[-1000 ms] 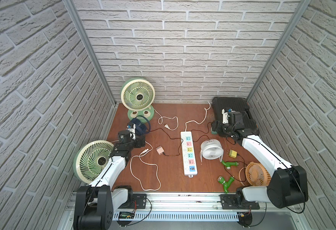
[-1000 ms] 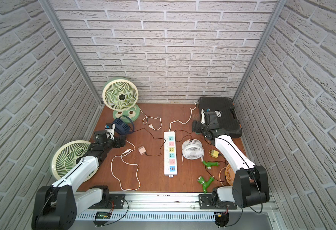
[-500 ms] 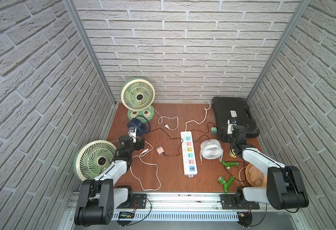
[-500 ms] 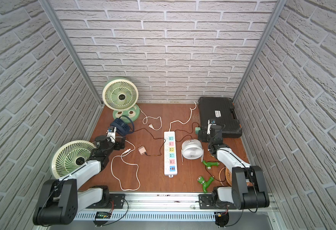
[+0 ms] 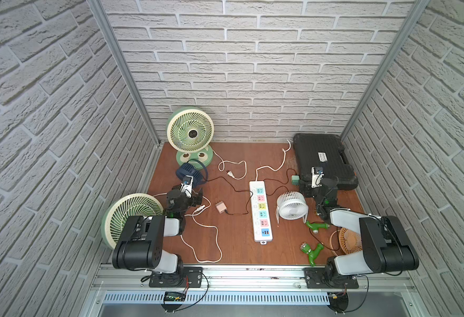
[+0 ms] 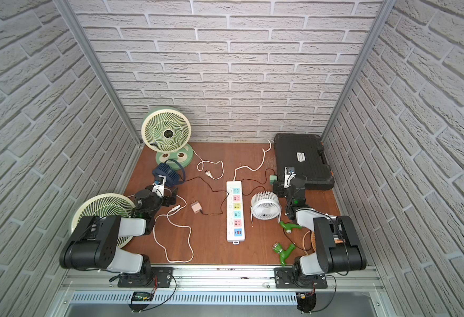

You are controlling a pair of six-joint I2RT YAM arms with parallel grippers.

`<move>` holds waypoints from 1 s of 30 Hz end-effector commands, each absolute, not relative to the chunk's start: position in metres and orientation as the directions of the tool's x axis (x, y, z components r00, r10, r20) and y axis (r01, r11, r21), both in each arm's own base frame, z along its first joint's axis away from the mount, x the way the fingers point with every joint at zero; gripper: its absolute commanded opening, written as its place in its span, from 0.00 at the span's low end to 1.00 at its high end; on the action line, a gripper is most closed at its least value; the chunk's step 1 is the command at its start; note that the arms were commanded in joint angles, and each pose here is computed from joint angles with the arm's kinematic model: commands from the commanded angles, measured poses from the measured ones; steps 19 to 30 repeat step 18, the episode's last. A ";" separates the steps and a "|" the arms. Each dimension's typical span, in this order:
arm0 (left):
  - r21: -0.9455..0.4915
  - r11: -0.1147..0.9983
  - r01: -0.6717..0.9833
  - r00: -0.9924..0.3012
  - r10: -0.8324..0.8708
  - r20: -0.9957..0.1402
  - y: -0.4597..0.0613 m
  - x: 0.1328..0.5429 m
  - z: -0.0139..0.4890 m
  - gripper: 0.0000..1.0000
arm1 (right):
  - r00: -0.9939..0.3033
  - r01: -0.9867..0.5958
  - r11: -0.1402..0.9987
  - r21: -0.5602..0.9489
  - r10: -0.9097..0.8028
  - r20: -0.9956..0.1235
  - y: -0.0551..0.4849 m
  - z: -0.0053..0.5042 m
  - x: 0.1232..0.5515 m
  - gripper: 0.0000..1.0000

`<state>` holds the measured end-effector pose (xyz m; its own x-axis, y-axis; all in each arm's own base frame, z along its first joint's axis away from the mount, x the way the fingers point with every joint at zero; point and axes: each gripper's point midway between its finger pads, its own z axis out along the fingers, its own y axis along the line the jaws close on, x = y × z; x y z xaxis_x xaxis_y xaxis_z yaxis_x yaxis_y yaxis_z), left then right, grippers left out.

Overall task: Unplug the desk fan from the power strip
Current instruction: Reset both arms

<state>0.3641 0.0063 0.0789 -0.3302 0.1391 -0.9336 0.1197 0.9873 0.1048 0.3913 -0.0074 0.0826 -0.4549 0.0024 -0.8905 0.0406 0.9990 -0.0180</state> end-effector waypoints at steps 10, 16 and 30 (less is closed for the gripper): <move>0.124 0.991 0.046 -0.284 0.132 -0.950 0.018 0.383 0.093 0.98 | -0.362 0.008 1.000 -0.023 -0.018 -0.932 -0.003 0.091 0.401 1.00; 0.096 0.995 0.030 -0.358 0.100 -0.928 0.026 0.396 0.088 0.98 | -0.365 0.010 1.000 -0.021 -0.016 -0.931 -0.003 0.091 0.402 1.00; 0.094 0.995 0.027 -0.361 0.097 -0.927 0.027 0.396 0.088 0.98 | -0.364 0.010 1.000 -0.023 -0.018 -0.931 -0.003 0.091 0.401 1.00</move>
